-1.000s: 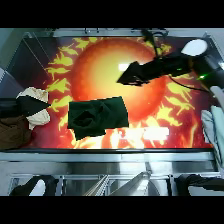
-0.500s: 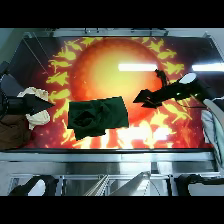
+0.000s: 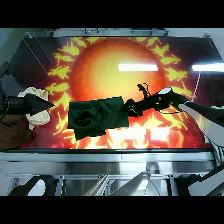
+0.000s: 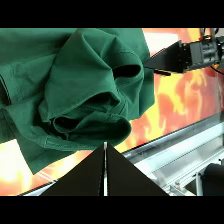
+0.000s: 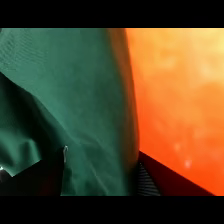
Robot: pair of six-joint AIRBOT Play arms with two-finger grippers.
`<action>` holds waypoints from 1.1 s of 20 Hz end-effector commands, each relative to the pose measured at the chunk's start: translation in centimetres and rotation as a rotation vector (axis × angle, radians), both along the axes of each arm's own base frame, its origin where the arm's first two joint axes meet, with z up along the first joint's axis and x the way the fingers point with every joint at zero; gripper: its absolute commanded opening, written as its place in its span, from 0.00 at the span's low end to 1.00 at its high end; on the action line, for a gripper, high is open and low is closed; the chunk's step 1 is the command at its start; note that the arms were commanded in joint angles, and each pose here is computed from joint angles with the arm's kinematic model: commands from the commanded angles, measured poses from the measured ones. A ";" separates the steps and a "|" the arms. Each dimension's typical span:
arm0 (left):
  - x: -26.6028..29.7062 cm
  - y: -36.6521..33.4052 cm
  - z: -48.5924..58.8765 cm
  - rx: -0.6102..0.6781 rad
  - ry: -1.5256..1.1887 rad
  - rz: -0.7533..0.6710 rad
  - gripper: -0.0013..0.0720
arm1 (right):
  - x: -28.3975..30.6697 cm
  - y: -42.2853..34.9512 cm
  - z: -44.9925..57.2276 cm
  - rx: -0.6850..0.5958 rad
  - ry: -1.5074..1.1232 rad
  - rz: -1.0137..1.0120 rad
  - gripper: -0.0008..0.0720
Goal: Fold the shirts.
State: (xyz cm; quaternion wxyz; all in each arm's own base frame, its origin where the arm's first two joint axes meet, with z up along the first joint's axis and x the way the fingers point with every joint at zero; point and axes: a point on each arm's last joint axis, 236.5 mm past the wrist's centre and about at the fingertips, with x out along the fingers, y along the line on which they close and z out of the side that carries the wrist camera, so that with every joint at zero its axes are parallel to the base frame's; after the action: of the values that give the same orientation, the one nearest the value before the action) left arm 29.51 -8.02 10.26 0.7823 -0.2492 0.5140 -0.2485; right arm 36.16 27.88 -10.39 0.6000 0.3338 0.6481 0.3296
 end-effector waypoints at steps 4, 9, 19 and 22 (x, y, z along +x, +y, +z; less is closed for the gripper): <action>-0.1 0.0 -0.1 0.001 0.002 -0.005 0.04 | 0.6 3.1 0.0 0.014 -0.046 0.011 0.24; -0.2 -0.1 -0.1 0.006 -0.005 -0.023 0.04 | -0.5 4.1 7.9 0.149 -0.090 0.112 0.03; 0.2 0.1 0.0 0.009 -0.020 -0.008 0.04 | 4.1 -24.7 22.6 -0.388 -0.105 -0.412 0.03; 0.2 0.1 0.0 0.008 -0.019 -0.008 0.04 | 6.5 -29.4 23.1 -0.394 -0.158 -0.584 0.03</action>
State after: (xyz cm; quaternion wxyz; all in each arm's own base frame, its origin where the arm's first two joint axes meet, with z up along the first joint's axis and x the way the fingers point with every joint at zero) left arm 29.69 -7.96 10.29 0.7871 -0.2412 0.5085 -0.2524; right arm 41.68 4.74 12.34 0.7480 0.3264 0.5644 0.1238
